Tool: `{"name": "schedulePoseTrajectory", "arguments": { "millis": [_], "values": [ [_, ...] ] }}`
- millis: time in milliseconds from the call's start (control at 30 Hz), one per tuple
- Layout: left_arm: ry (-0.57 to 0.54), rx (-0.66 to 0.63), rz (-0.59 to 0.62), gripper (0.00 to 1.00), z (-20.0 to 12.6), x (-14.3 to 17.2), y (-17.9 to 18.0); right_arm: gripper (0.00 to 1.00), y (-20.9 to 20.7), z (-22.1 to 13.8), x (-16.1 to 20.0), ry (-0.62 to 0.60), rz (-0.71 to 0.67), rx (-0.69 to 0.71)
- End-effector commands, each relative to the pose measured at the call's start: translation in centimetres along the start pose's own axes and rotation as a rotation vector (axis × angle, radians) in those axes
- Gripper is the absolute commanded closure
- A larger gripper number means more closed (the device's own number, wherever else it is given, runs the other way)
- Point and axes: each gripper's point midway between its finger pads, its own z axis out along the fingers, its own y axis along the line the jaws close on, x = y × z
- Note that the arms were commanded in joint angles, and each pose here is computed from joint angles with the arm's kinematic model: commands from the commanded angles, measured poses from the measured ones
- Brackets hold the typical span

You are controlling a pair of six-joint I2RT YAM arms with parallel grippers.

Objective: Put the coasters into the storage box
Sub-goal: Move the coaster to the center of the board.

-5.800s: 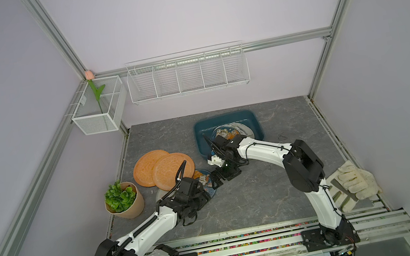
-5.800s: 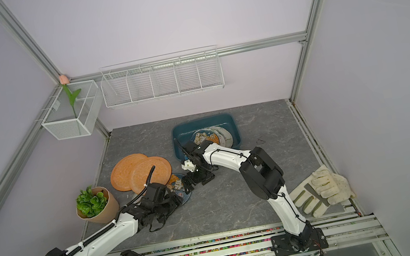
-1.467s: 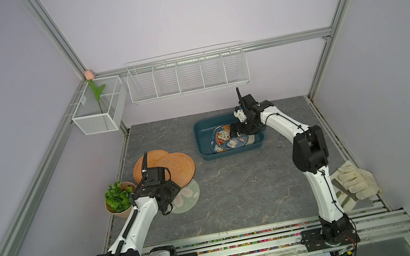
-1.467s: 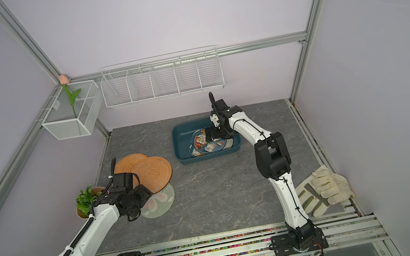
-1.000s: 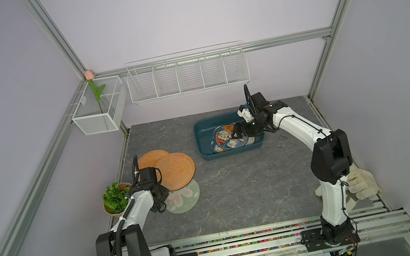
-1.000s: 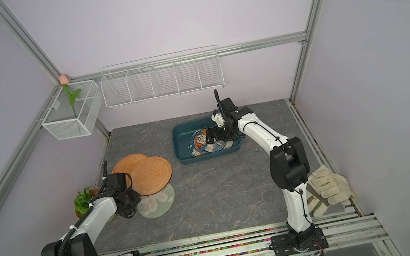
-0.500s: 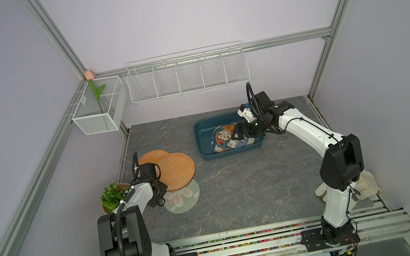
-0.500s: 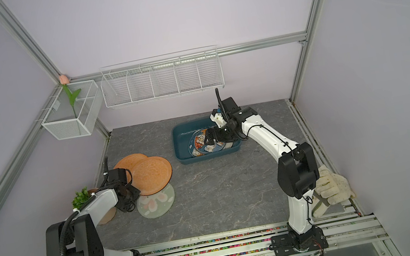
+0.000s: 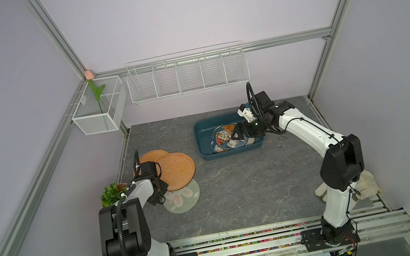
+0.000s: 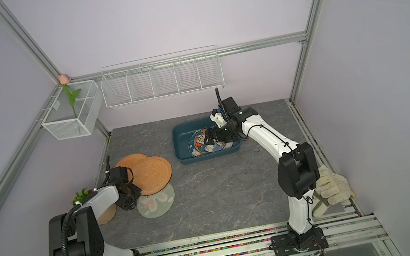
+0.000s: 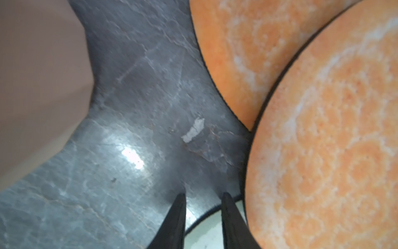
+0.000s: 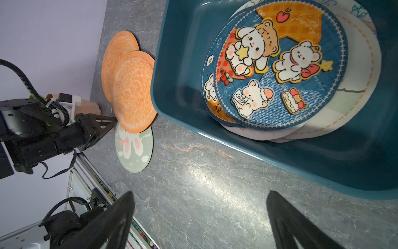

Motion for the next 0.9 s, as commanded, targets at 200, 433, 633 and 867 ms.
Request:
{"name": "schedulePoseTrajectory", "arguments": {
  "millis": [200, 433, 633, 867],
  "values": [
    [0.223, -0.012, 0.123, 0.71, -0.2, 7.9, -0.4, 0.03, 1.1, -1.1, 0.2, -0.008, -0.016, -0.040],
    [0.303, 0.009, 0.204, 0.71, -0.9, 12.3, -1.4, 0.03, 1.2, -1.0, 0.7, 0.001, -0.012, -0.048],
    [0.354, 0.056, 0.280, 0.71, -1.3, 15.9, -3.8, 0.03, 1.6, -0.5, 1.8, 0.027, -0.017, -0.055],
    [0.379, 0.092, 0.361, 0.70, -2.3, 18.2, -5.6, 0.02, 3.1, 1.5, 3.9, 0.099, -0.042, -0.071]
  ]
}}
